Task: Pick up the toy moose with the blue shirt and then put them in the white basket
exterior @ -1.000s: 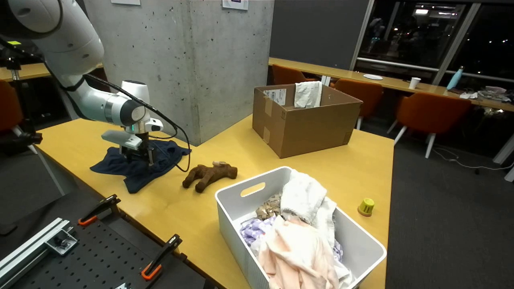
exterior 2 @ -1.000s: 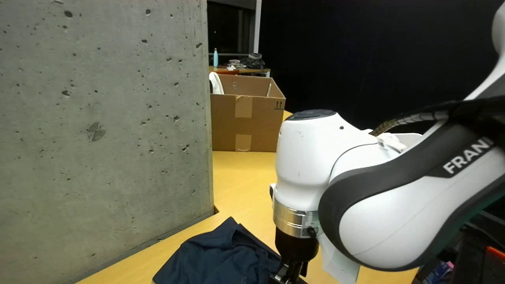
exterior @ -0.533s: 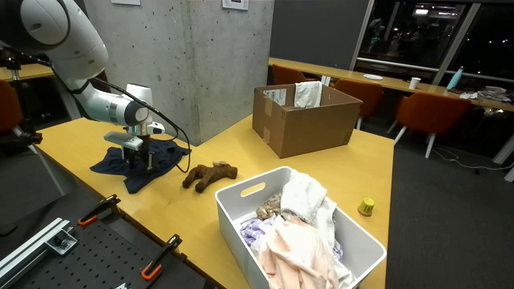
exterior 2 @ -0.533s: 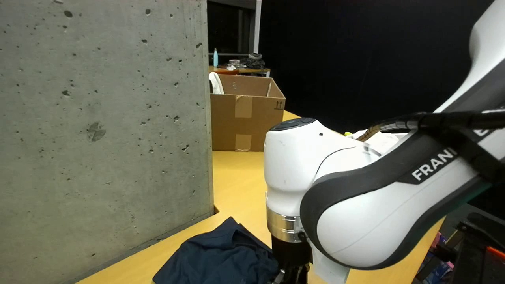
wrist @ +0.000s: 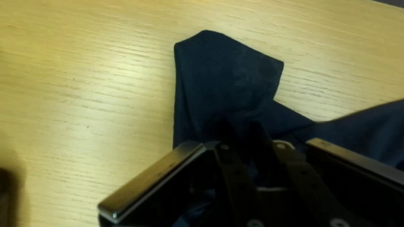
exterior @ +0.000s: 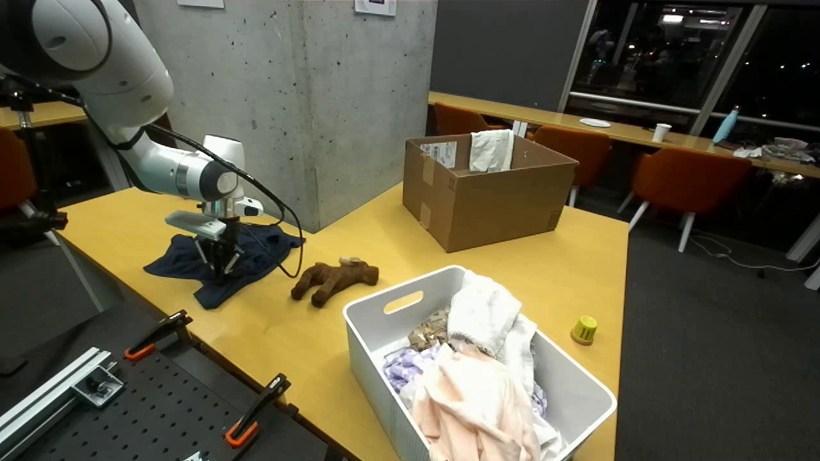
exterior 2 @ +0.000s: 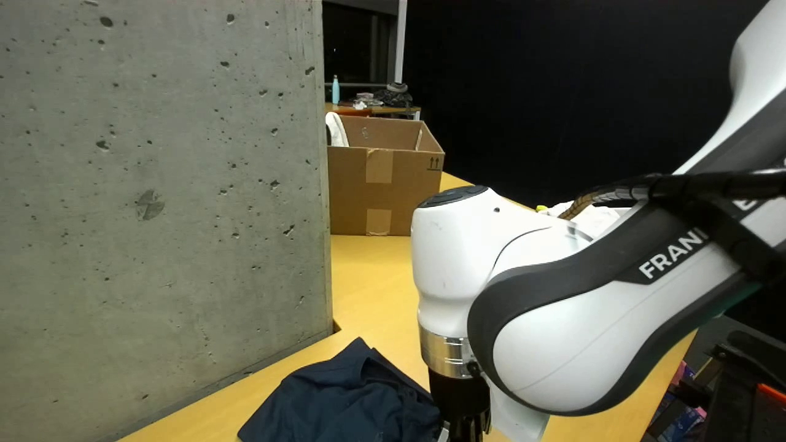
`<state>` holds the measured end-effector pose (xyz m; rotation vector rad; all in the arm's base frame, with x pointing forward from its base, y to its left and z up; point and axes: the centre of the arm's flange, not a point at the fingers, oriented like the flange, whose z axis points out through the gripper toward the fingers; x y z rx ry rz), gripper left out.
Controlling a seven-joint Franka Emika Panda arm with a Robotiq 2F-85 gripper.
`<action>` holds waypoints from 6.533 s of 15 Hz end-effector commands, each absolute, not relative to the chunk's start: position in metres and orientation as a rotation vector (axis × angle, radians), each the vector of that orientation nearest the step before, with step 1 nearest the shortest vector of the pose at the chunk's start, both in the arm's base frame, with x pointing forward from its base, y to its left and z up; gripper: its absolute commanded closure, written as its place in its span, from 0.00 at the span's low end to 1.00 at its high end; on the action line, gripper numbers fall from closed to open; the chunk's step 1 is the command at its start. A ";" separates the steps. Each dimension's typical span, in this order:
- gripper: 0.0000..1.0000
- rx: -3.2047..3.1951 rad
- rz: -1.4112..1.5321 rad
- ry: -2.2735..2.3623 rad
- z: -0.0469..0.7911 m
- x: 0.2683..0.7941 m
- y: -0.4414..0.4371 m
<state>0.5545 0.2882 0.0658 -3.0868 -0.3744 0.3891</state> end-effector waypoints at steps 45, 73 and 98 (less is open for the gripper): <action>0.99 -3.441 0.246 -0.004 0.338 0.613 0.039; 0.00 -3.285 0.014 0.564 0.139 0.640 0.069; 0.87 -3.220 -0.056 0.416 0.073 0.686 0.167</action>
